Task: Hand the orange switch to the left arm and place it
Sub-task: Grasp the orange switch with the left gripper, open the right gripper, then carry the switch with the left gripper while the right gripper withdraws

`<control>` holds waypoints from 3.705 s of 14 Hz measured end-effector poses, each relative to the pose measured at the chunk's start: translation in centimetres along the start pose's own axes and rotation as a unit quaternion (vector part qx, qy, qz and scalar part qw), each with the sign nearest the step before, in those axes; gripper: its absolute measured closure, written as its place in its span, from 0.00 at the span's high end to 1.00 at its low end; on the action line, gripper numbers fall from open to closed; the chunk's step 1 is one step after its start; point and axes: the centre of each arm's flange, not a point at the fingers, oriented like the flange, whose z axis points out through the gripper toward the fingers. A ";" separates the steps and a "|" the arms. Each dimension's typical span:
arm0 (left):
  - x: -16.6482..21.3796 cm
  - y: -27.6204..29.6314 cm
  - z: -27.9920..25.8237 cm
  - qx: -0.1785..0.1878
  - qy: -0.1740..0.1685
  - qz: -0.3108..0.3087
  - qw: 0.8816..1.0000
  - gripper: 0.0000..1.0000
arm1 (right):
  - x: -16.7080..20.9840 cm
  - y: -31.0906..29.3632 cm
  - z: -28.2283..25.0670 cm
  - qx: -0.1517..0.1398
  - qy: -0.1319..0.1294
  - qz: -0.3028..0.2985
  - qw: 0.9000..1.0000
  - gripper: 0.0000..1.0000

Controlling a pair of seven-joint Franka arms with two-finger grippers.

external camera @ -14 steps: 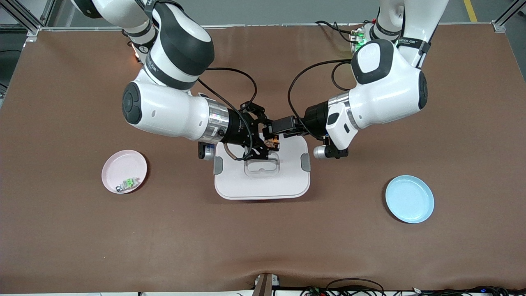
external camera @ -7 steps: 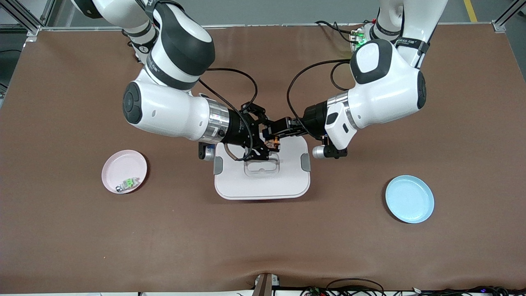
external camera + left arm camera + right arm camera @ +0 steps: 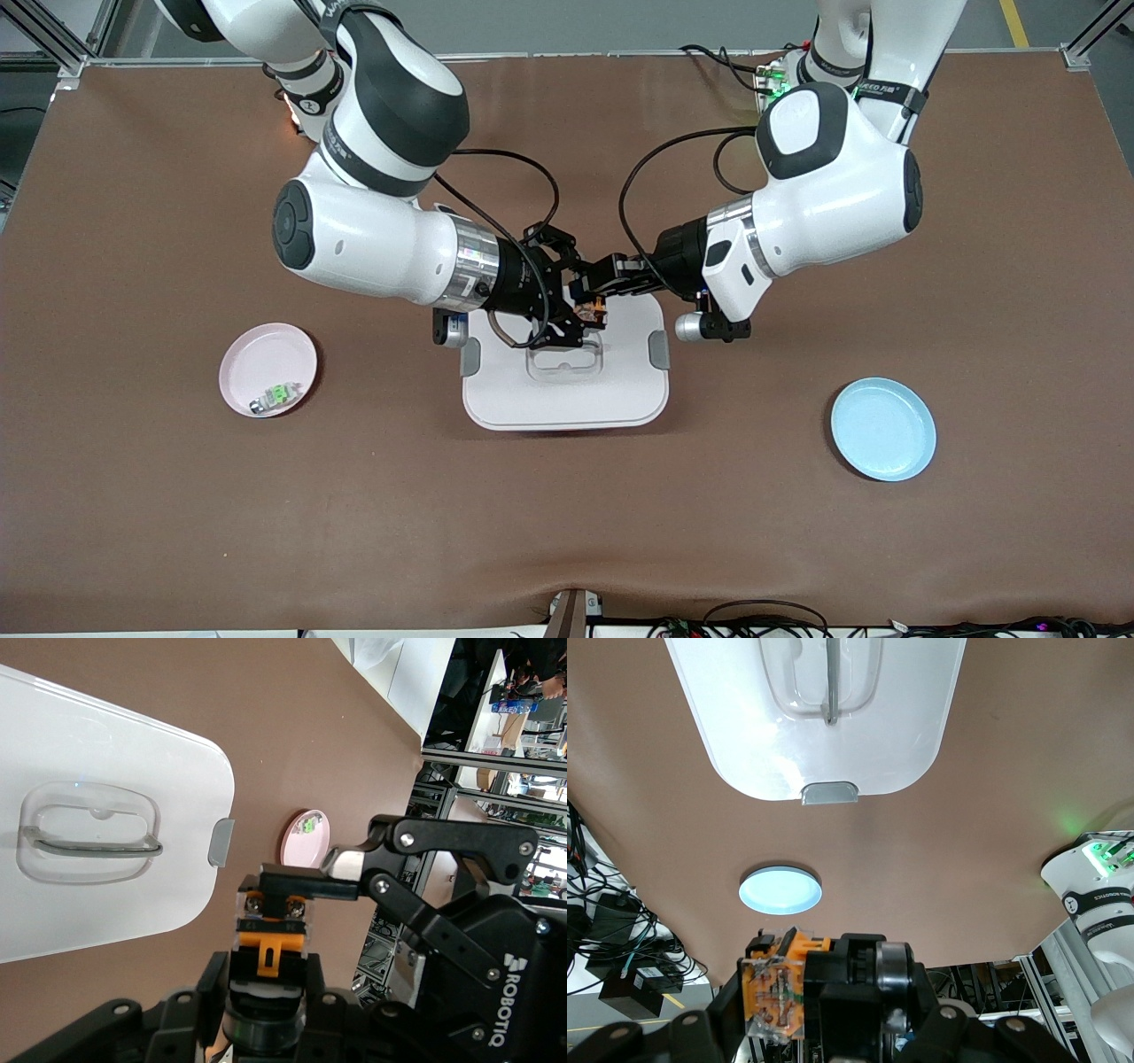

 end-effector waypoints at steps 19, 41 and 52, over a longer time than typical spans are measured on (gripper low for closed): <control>2.1 -1.6 -10.1 0.086 0.032 0.031 0.995 0.38 | 4.9 1.7 -7.0 -0.158 0.144 -0.420 0.882 1.00; 7.6 -16.4 -28.9 0.333 0.214 -0.298 0.869 0.38 | 22.4 -0.6 -32.4 -0.290 0.237 -0.662 0.650 1.00; 13.2 -22.0 -26.1 0.298 0.345 -0.440 0.773 0.38 | 26.3 -0.4 -33.0 -0.312 0.218 -0.631 0.676 1.00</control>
